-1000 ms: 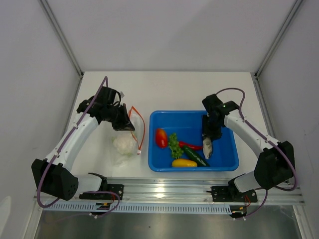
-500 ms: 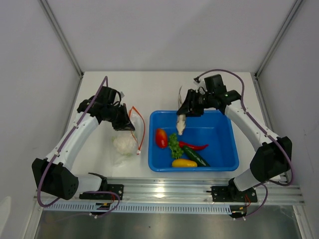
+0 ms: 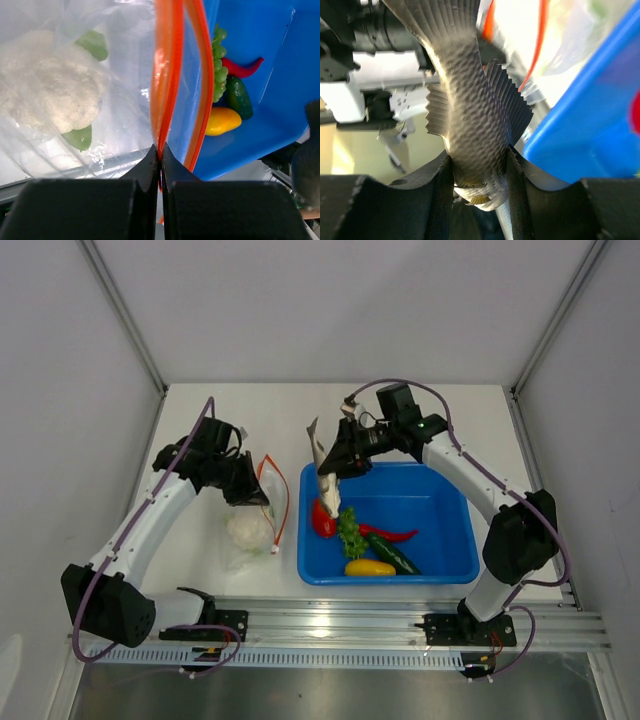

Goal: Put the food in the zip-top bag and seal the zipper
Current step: Pick up the fake fish from the bin, then place the fake fish in the zipper food storage bag.

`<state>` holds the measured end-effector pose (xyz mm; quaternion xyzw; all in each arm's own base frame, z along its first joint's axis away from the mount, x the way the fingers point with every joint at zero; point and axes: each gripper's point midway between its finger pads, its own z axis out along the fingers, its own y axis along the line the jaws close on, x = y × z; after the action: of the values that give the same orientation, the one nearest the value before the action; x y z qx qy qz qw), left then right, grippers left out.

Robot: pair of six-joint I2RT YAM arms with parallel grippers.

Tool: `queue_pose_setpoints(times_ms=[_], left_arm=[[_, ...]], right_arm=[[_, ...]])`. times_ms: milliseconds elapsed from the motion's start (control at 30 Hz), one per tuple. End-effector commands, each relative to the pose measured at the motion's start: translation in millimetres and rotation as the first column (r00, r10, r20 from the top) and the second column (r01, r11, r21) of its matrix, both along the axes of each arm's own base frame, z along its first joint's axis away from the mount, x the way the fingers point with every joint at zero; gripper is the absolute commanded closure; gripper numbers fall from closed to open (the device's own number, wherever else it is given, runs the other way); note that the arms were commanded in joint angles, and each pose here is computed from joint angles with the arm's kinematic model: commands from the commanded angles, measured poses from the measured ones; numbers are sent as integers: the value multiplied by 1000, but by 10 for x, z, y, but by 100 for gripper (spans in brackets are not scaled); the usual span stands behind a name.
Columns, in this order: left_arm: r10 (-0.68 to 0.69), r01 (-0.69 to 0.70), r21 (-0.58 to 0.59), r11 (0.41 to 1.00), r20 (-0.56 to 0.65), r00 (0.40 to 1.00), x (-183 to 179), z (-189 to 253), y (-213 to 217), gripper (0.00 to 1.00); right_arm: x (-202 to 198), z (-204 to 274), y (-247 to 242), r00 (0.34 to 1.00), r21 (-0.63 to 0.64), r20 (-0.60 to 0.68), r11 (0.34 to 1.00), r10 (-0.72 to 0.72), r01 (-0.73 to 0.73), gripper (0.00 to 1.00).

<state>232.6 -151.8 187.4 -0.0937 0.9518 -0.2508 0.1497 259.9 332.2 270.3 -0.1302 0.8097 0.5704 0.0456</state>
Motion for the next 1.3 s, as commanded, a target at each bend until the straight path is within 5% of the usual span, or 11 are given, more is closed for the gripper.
queue_pose_setpoints(times_ms=[0,400,733,1267], left_arm=[[0,0,-5,1000,24,1000,-71,24,5,100],[-10,8,23,1000,81,997,-124,19,66,99],[-20,18,12,1000,125,992,-39,53,34,99],[-24,28,-26,999,142,990,-15,107,-27,99]], right_arm=[[-343,102,141,989,36,-92,993,118,-115,100],[-628,33,379,873,45,-475,994,111,-102,100],[-692,497,768,820,177,-539,978,194,-115,100],[-681,41,792,758,44,-643,993,110,-107,100]])
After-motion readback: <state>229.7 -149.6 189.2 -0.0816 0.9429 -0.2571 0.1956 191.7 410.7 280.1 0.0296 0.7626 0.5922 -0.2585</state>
